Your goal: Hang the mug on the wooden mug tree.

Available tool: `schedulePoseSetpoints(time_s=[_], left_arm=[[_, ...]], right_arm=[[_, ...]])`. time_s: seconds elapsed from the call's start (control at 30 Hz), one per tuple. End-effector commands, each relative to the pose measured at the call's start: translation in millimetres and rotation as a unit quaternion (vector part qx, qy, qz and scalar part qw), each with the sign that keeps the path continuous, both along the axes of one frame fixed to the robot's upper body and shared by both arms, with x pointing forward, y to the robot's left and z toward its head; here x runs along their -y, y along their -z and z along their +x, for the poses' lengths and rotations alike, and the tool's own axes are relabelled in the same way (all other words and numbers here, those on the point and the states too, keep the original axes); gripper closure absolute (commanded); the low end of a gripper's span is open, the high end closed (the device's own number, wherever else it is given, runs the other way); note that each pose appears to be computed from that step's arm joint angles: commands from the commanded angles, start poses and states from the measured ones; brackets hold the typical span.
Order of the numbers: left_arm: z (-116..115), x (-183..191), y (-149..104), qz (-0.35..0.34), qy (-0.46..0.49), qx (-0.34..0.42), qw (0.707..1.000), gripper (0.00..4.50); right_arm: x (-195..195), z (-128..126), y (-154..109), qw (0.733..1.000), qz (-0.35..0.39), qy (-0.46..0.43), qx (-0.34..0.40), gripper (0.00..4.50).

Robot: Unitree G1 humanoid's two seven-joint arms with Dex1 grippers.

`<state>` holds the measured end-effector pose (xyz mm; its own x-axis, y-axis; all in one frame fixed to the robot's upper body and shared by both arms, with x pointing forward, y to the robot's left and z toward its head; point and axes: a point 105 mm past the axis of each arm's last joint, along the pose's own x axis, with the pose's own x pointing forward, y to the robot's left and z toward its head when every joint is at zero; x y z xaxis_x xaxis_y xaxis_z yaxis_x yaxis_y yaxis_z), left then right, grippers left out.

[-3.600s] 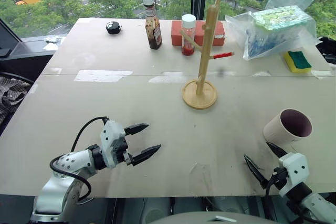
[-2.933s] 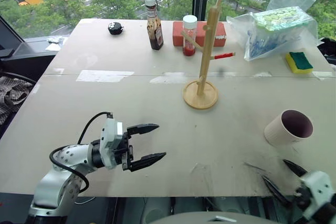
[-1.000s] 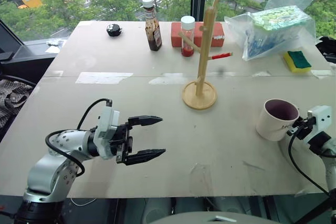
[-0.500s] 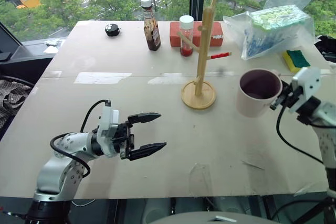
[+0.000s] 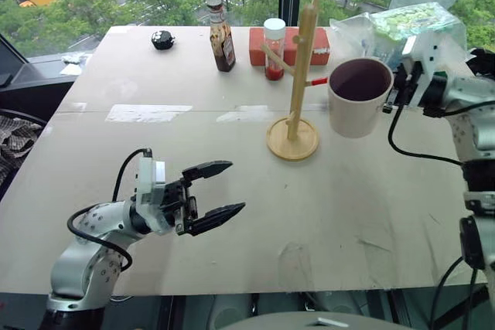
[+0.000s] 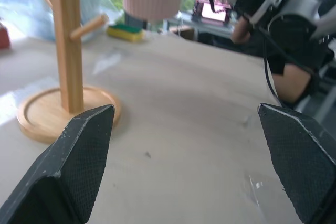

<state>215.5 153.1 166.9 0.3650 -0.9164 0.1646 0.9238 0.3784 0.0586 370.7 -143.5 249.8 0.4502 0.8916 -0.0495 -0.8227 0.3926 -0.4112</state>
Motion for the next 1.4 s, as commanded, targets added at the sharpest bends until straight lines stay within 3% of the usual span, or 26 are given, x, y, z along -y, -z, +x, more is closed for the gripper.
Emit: schedulePoseSetpoints(time_s=[0.03, 0.4, 0.6, 0.73, 0.9, 1.17, 1.4], left_arm=[[-7.8, -3.7, -19.7, -0.031, -0.029, 0.028, 0.999, 0.00], [-13.9, -16.7, -23.5, -0.057, -0.102, 0.048, 0.992, 0.00], [-9.2, -20.6, -21.6, -0.063, -0.135, 0.074, 0.986, 0.00], [-8.2, -20.0, -22.8, -0.067, -0.142, 0.084, 0.984, 0.00], [-5.8, -24.7, -19.5, -0.076, -0.161, 0.082, 0.981, 0.00], [-2.7, -35.5, 13.5, -0.057, -0.145, -0.007, 0.988, 0.00], [6.4, -59.2, 42.3, 0.009, -0.205, -0.063, 0.977, 0.00]], right_arm=[[-8.1, 0.7, -11.3, 0.999, -0.014, -0.031, 0.019, 4.48], [-28.0, 9.4, -14.1, 0.995, -0.051, -0.084, 0.006, 4.48], [-43.7, 19.4, 3.7, 0.991, -0.099, -0.077, -0.043, 4.48], [-41.9, 21.0, 11.8, 0.991, -0.105, -0.074, -0.040, 3.26], [-21.4, 15.6, -5.1, 0.997, -0.055, -0.044, -0.013, 0.82], [36.7, -30.9, -7.4, 0.999, -0.005, 0.052, -0.008, 0.82], [98.9, -81.1, 52.8, 0.977, 0.014, 0.192, -0.088, 0.82]])
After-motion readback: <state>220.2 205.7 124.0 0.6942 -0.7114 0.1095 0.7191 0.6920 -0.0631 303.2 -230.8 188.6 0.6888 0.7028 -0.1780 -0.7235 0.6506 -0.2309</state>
